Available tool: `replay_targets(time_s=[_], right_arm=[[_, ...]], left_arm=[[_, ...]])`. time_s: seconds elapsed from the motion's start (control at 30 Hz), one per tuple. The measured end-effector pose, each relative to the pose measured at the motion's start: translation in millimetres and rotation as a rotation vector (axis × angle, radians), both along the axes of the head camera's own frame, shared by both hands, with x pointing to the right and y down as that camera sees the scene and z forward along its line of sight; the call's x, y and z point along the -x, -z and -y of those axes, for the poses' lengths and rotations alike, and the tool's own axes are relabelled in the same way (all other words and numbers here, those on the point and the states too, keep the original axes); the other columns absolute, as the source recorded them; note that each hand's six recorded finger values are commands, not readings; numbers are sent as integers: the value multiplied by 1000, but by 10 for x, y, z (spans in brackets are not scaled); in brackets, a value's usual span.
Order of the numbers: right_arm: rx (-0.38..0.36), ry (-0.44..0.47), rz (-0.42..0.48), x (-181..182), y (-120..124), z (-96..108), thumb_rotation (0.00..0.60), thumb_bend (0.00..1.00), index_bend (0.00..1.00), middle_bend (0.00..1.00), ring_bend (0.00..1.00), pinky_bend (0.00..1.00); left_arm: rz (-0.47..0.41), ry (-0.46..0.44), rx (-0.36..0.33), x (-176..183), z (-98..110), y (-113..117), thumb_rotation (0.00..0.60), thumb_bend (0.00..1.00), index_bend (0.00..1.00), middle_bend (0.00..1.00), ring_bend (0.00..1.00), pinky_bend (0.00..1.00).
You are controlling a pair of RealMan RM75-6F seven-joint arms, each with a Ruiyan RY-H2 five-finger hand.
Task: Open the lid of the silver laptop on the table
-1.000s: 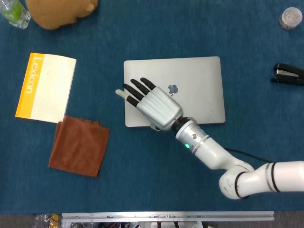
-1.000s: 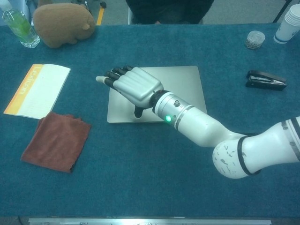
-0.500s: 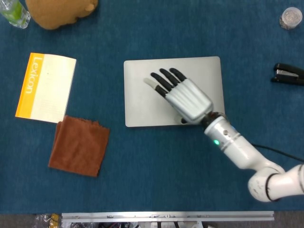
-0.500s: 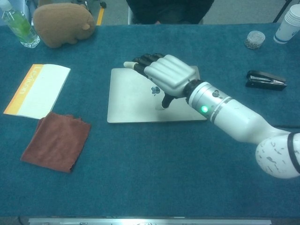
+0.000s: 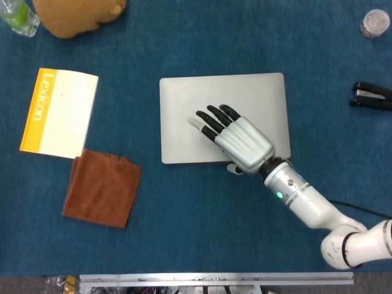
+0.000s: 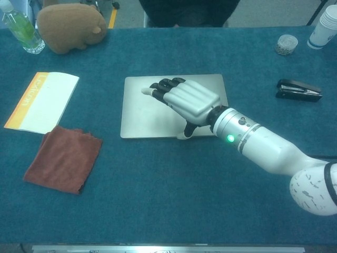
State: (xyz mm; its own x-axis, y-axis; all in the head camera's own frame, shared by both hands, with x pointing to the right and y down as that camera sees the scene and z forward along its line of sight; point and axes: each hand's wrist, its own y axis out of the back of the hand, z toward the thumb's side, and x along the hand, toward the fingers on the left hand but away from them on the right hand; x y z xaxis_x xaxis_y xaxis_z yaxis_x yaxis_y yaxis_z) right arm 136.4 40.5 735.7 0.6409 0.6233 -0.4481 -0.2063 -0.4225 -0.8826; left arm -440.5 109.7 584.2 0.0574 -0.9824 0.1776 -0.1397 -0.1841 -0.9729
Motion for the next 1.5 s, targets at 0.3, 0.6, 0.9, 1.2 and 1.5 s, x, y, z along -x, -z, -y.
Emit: replay_targets(time_s=[0.3, 0.6, 0.9, 1.2, 1.5], right_arm=[[-37, -41, -68, -356, -22, 175, 600, 37, 0, 75, 15, 122], [-72, -119, -147, -849, -75, 412, 600, 36, 0, 75, 15, 122], [-99, -168, -210, -1147, -146, 594, 600, 37, 0, 75, 15, 122], [-122, -198, -262, -1373, -191, 705, 600, 35, 0, 75, 15, 122], [-132, -217, -288, -1452, -320, 757, 600, 14, 0, 75, 15, 122]], left_arm=[[3, -5, 6, -11, 4, -28, 600, 397, 323, 300, 216, 241], [1, -21, 11, -92, 49, -64, 600, 397, 323, 300, 216, 241], [-1, -13, 17, -93, 69, -98, 600, 397, 323, 300, 216, 241], [-4, -17, 23, -108, 76, -127, 600, 397, 323, 300, 216, 241], [-7, -23, 23, -138, 89, -138, 600, 397, 323, 300, 216, 241]])
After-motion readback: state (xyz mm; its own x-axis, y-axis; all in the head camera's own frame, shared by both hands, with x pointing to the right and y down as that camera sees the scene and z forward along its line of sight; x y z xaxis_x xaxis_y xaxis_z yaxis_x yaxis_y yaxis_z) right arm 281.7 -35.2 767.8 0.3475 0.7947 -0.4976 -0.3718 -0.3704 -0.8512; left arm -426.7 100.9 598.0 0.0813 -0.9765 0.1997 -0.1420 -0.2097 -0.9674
